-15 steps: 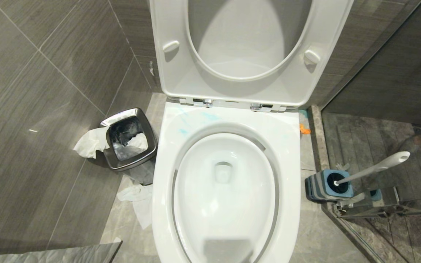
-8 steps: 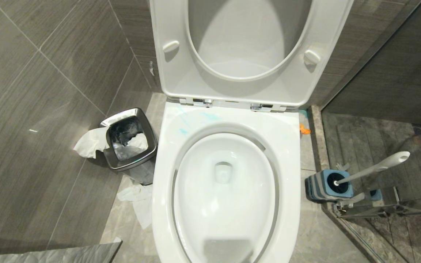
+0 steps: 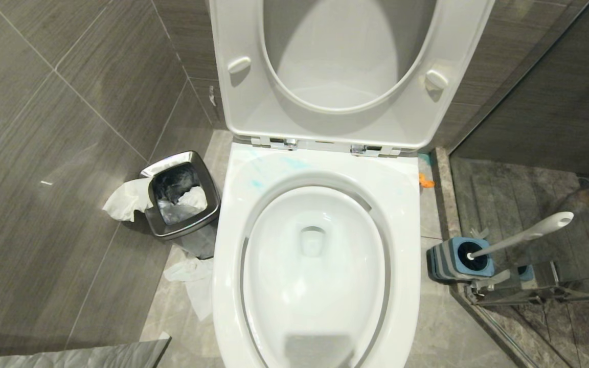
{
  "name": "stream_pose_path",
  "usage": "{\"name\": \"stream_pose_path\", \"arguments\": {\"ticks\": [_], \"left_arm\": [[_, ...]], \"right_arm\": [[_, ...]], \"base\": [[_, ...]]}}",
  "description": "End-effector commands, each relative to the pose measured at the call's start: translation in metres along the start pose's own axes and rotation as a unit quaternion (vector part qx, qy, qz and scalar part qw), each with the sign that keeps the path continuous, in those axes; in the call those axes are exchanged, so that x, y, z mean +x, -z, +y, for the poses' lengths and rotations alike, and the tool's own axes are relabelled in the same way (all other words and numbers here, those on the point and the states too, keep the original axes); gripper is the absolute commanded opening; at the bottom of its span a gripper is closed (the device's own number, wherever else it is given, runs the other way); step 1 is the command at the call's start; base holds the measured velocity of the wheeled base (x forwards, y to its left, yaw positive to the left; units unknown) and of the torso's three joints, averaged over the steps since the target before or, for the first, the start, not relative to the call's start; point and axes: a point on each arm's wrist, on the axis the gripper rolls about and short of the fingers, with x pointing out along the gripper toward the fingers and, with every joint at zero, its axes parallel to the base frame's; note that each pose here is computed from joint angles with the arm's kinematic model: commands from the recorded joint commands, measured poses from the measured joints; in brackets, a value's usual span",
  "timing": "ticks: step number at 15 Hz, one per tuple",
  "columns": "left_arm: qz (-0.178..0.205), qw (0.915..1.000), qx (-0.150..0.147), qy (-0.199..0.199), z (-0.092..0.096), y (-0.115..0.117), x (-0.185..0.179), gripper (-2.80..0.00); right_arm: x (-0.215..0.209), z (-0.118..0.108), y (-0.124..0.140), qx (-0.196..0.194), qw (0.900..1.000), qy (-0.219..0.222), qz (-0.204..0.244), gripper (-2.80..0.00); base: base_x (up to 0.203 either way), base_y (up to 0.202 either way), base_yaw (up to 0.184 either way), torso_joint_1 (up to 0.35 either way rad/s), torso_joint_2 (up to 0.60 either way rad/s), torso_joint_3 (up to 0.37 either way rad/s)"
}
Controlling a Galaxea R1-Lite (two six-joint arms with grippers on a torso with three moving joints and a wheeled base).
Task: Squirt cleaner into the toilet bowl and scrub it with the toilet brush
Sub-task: Pour in the cleaning agent
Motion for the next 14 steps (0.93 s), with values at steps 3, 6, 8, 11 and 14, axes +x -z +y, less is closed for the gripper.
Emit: {"name": "stream_pose_path", "arguments": {"ticks": [3, 6, 8, 11, 14], "left_arm": [[0.002, 1.0000, 0.000, 0.000, 0.0000, 0.0000, 0.0002, -2.80], [0.002, 1.0000, 0.000, 0.000, 0.0000, 0.0000, 0.0002, -2.80], [0.002, 1.0000, 0.002, 0.001, 0.0000, 0.0000, 0.0002, -2.80], [0.001, 1.0000, 0.004, 0.000, 0.0000, 0.0001, 0.0004, -2.80], [-0.003, 1.0000, 0.002, -0.002, 0.0002, -0.0006, 0.0005, -2.80]], "right_arm": [[0.0000, 0.0000, -0.0002, 0.000, 1.000, -0.001, 0.001, -2.80], [-0.0001, 0.0001, 0.0001, -0.001, 1.000, -0.002, 0.002, -2.80], [-0.0001, 0.0001, 0.0003, -0.002, 1.000, -0.003, 0.003, -2.80], [0.0007, 0.0001, -0.0003, -0.002, 1.000, -0.003, 0.009, -2.80], [0.0017, 0.0000, 0.0001, -0.003, 1.000, 0.000, 0.016, -2.80]], "base": [[0.000, 0.000, 0.000, 0.000, 0.00, 0.000], [0.000, 0.000, 0.000, 0.000, 0.00, 0.000], [0.000, 0.000, 0.000, 0.000, 0.00, 0.000], [0.000, 0.000, 0.000, 0.000, 0.00, 0.000], [0.000, 0.000, 0.000, 0.004, 0.00, -0.118]]}}
